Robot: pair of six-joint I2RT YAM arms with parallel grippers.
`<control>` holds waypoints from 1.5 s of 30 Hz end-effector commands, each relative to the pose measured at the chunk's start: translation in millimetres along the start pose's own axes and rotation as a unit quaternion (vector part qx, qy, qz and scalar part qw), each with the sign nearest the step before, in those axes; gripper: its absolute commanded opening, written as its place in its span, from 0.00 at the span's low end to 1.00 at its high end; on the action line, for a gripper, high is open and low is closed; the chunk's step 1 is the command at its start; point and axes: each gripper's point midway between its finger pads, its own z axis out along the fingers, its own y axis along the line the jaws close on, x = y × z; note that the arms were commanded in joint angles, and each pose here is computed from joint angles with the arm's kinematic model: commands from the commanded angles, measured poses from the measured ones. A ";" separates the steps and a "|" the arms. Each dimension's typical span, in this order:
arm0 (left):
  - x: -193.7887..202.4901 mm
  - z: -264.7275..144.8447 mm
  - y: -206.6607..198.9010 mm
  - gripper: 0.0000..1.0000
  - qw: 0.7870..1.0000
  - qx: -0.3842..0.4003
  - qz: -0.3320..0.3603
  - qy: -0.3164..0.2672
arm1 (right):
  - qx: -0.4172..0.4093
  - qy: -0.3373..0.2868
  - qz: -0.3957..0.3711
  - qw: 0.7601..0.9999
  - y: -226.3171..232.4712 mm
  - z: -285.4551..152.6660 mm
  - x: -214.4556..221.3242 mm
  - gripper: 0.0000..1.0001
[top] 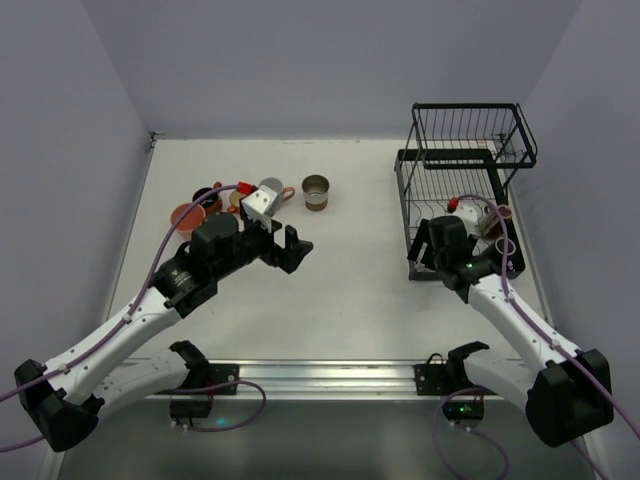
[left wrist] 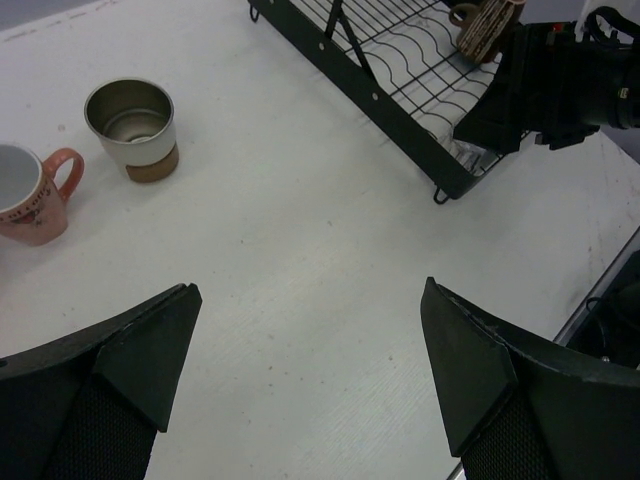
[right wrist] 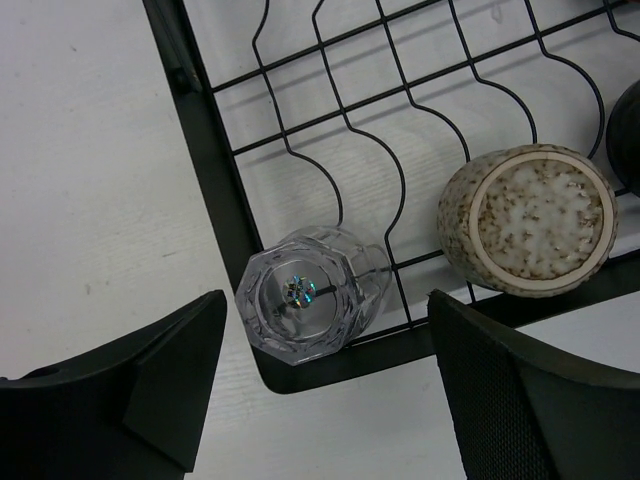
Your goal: Unload the cups from the dish rack
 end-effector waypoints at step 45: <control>-19.5 39.0 -107.9 0.98 0.926 0.314 -0.208 -0.034 | -0.529 -0.078 0.141 0.833 146.5 -172.6 -77.9 0.13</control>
